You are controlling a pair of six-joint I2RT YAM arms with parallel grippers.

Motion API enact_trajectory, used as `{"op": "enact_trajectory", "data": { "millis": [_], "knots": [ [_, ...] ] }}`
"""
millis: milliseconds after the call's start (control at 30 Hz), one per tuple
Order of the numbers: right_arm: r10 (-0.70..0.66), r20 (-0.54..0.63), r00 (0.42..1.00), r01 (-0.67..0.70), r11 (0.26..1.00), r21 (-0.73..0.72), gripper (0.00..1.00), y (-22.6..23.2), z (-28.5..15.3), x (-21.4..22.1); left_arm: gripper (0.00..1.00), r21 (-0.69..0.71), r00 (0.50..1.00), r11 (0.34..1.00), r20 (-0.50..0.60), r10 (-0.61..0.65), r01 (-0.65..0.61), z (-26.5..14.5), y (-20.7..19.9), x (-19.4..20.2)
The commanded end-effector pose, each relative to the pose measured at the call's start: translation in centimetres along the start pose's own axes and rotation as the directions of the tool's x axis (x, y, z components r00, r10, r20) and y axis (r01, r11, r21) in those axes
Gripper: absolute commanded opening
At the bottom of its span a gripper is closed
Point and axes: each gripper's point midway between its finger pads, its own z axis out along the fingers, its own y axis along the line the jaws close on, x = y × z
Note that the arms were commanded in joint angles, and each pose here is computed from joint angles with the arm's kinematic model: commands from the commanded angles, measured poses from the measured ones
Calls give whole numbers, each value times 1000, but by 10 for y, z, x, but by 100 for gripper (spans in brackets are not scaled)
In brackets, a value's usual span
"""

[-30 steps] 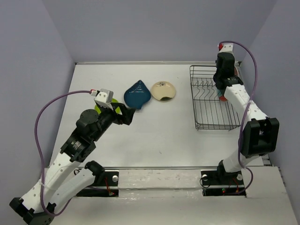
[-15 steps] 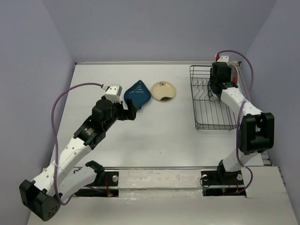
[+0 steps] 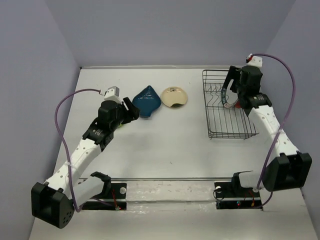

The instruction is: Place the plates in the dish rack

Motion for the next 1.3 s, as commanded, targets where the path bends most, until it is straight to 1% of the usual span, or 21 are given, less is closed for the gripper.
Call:
{"op": "enact_trajectory", "data": {
  "millis": [0,33,67,133,167,200,267,333,400,467,667,767,900,967,1000,1033,1067,1100,1167,1200,1267],
  "knots": [
    [152,-2,988,-146,940,-309,90,46,-41,-2,66,-57,988,990,99,-120,126,25,11,-12],
    [149,-17,989,-143,903,-405,90,67,-56,4,66,-75,988,989,100,-121,129,32,14,-11],
    [148,-30,989,-145,881,-450,90,74,-60,17,65,-99,987,986,105,-121,131,37,19,-10],
    [170,-35,985,-161,819,-551,90,90,-86,18,64,-167,987,976,102,-121,137,53,34,-3],
    [158,-59,986,-160,770,-617,90,104,-98,29,63,-205,985,968,120,-122,145,62,41,-5],
    [155,-63,986,-158,743,-650,90,111,-108,32,63,-207,983,967,141,-121,149,62,40,-11],
    [157,-61,986,-153,686,-711,90,123,-131,34,62,-237,983,960,142,-116,148,78,45,-10],
    [143,-70,987,-146,643,-752,90,129,-146,41,62,-270,986,953,122,-110,140,95,51,-5],
    [135,-76,988,-144,620,-772,90,132,-154,47,61,-297,991,946,84,-108,129,110,59,8],
    [127,-79,989,-139,591,-794,90,134,-163,53,61,-295,990,946,84,-112,132,121,58,7],
    [104,-101,989,-142,552,-822,90,138,-172,64,61,-325,990,935,59,-129,142,150,72,16],
    [100,-108,989,-145,532,-834,90,140,-176,64,60,-360,990,922,36,-136,140,163,85,27],
    [96,-128,987,-160,513,-844,90,143,-178,69,55,-345,987,925,51,-152,160,178,89,27],
    [88,-143,986,-168,505,-847,90,145,-178,73,47,-340,985,924,61,-161,172,184,91,28],
    [86,-149,985,-172,504,-847,90,145,-177,74,41,-333,984,927,53,-168,176,186,92,32],
    [80,-158,984,-177,501,-847,90,147,-176,77,30,-322,982,927,67,-179,191,187,92,30],
    [82,-160,984,-180,501,-847,90,147,-176,77,26,-328,981,925,61,-183,193,185,95,36],
    [80,-165,983,-183,502,-845,90,148,-175,78,18,-326,979,923,75,-188,202,182,96,33],
    [73,-174,982,-187,496,-848,90,151,-175,80,10,-327,976,920,98,-194,216,174,100,35],
    [73,-176,982,-189,495,-848,90,151,-175,81,6,-318,973,921,129,-192,224,168,97,26],
    [71,-188,980,-198,492,-848,90,154,-172,82,6,-295,966,925,170,-194,238,153,91,14]
  ]
}}
